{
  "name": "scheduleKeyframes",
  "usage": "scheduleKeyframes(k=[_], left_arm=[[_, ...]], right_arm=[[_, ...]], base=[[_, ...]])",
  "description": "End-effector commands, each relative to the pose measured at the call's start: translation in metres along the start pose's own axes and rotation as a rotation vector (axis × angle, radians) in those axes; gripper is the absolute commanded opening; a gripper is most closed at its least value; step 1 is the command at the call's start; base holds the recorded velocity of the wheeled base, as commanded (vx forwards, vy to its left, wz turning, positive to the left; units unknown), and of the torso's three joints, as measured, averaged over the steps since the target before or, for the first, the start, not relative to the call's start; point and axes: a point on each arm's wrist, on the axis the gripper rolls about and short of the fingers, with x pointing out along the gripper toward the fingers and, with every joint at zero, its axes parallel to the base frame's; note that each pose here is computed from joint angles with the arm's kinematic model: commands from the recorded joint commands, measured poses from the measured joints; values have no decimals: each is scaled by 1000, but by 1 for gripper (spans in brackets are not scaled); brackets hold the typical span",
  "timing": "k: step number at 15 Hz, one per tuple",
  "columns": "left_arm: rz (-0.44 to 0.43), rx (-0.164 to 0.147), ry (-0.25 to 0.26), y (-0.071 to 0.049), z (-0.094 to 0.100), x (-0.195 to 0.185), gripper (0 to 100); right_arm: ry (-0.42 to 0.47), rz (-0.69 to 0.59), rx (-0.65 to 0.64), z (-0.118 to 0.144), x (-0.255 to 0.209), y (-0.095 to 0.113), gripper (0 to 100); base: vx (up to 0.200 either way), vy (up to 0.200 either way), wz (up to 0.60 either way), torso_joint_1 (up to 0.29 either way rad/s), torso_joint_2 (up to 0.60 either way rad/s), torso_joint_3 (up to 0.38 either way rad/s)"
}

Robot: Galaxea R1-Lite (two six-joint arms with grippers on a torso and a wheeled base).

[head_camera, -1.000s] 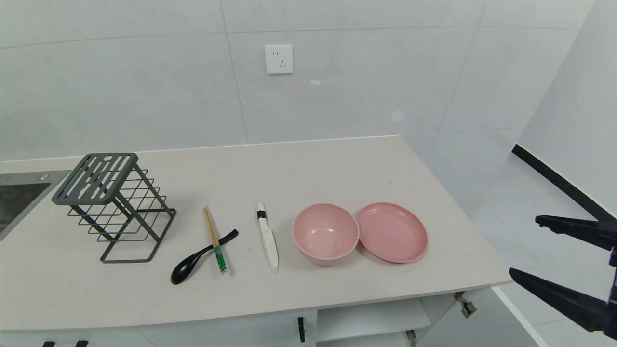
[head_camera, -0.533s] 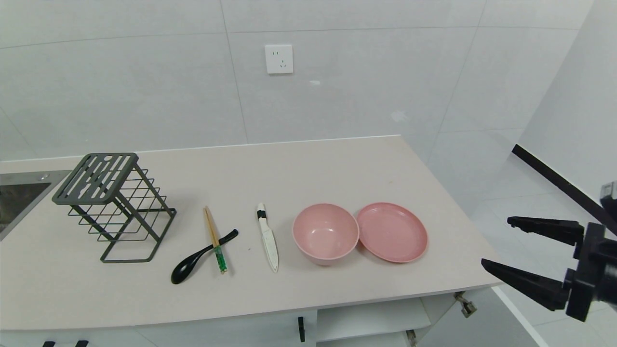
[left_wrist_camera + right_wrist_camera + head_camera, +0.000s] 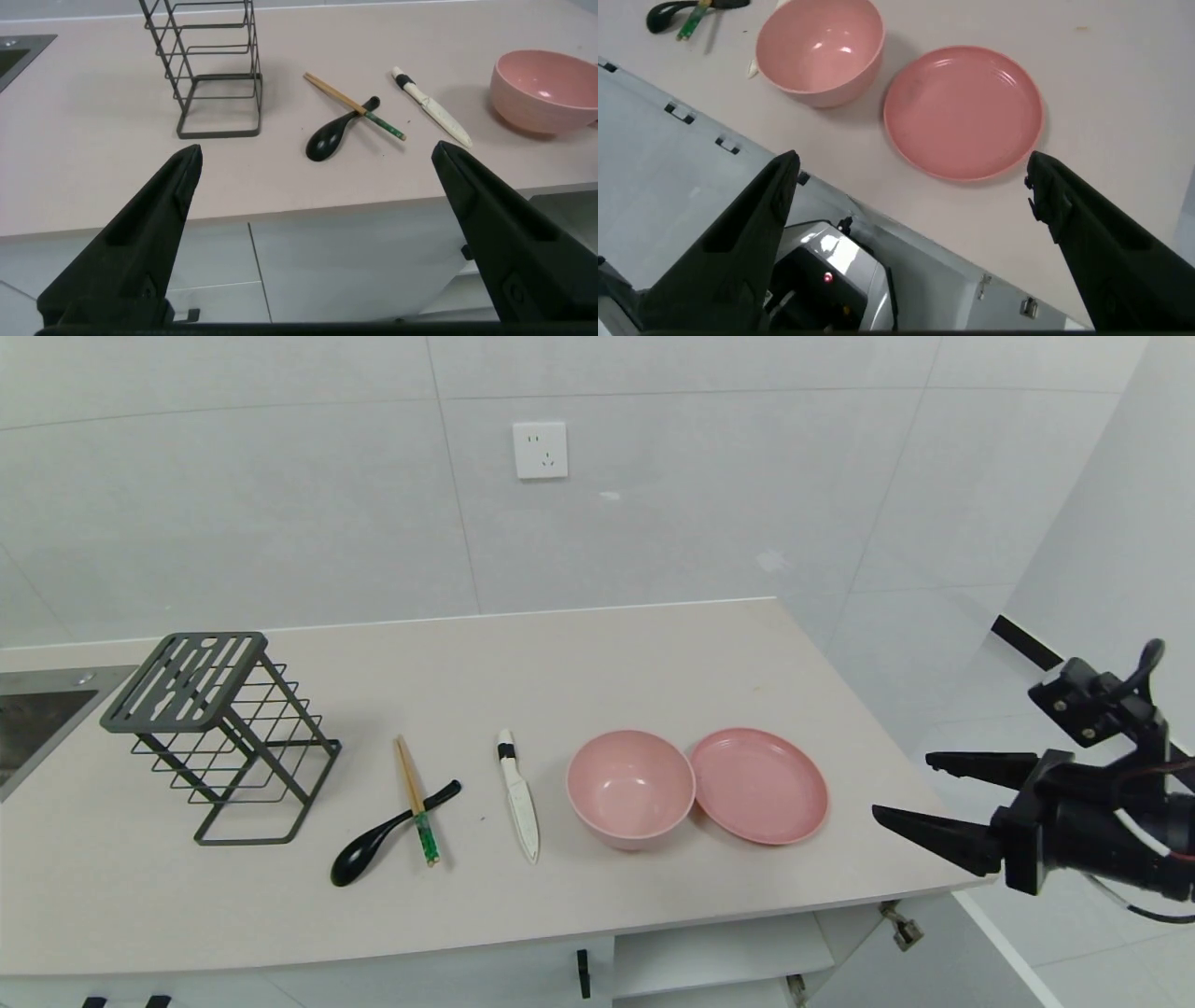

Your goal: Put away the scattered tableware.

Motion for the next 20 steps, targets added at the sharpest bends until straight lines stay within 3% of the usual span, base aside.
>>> scheduleKeyframes(k=[1, 8, 10, 20], left_arm=[[0, 0, 2, 0, 0, 0, 100], [0, 0, 2, 0, 0, 0, 100], [0, 0, 2, 0, 0, 0, 100], [0, -2, 2, 0, 0, 0, 100]], right_arm=[[22, 0, 38, -2, 18, -8, 100], [-15, -64, 82, -12, 58, -27, 100], [-36, -62, 154, -14, 68, -30, 100], [-11, -134, 190, -21, 121, -58, 100]], base=[[0, 0, 0, 0, 0, 0], [0, 0, 0, 0, 0, 0], [0, 0, 0, 0, 0, 0], [0, 0, 0, 0, 0, 0]])
